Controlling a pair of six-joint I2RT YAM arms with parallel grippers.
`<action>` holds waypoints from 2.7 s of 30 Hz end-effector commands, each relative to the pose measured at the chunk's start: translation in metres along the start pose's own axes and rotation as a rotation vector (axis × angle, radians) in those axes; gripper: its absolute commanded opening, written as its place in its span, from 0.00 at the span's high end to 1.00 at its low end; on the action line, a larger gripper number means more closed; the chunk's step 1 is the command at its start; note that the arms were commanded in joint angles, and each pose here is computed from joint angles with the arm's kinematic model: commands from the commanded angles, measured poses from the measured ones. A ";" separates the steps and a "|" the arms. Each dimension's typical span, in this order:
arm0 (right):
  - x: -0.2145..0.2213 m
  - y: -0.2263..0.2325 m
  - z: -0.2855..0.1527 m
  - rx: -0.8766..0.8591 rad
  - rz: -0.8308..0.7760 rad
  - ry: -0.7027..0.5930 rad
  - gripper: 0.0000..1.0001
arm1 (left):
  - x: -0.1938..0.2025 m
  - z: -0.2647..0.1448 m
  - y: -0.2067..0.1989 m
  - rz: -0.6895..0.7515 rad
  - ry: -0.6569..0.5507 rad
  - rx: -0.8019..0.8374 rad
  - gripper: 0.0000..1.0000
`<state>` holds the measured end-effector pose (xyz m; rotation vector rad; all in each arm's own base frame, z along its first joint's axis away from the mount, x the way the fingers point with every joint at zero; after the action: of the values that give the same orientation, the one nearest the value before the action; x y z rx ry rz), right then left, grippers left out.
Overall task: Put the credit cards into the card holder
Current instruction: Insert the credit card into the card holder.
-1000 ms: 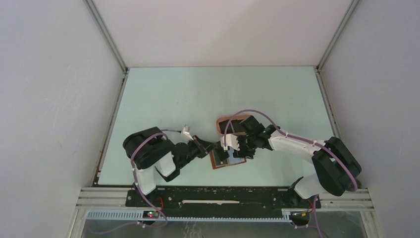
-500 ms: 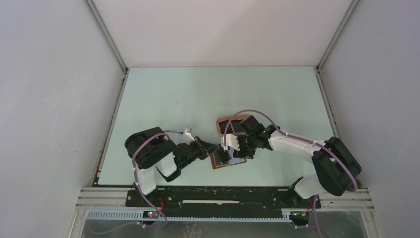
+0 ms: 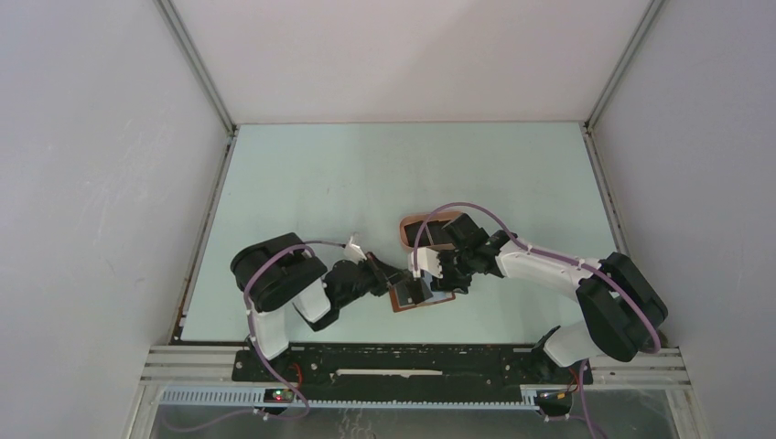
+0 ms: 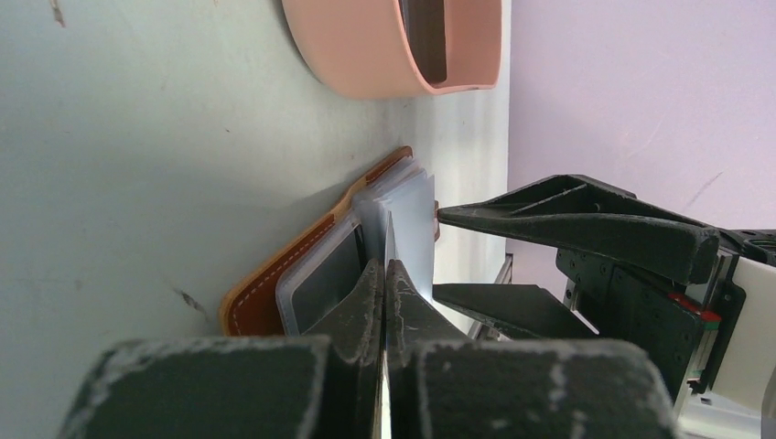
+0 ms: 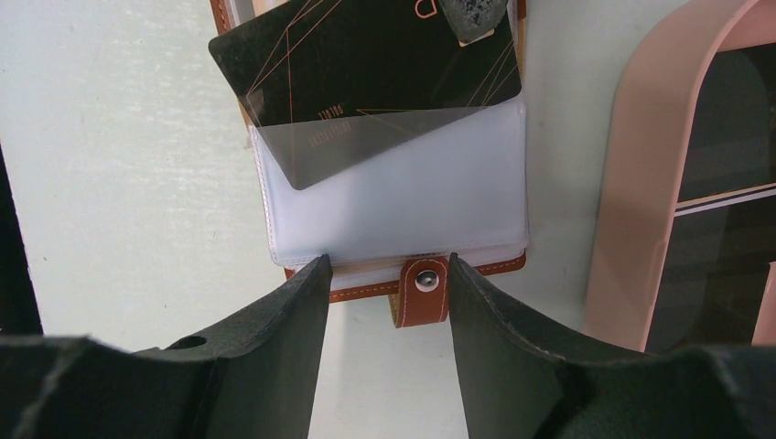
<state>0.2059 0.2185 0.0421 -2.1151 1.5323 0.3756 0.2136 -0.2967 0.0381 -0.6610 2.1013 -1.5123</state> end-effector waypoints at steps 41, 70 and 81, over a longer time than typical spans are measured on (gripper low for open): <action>-0.020 -0.011 -0.040 0.026 0.107 -0.137 0.38 | 0.021 0.020 -0.019 -0.029 0.128 0.071 0.98; 0.009 -0.024 0.003 0.016 0.256 0.090 0.85 | 0.026 0.020 -0.011 -0.035 0.165 0.041 1.00; -0.009 -0.018 -0.020 -0.021 0.239 -0.013 0.70 | 0.023 0.026 -0.017 -0.052 0.140 0.067 1.00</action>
<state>0.2206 0.2173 0.0449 -1.9521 1.8546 0.4377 0.2088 -0.3251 0.0351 -0.6325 2.1806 -1.6496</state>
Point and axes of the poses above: each gripper's point midway between its finger pads, its own z axis out along the fingers, its own y axis along the line the jaws close on, x = y × z, the point moved 1 cm from there along -z, back along the fingers, and after that the axes turned 11 degrees about -z, right-handed, at the moved point
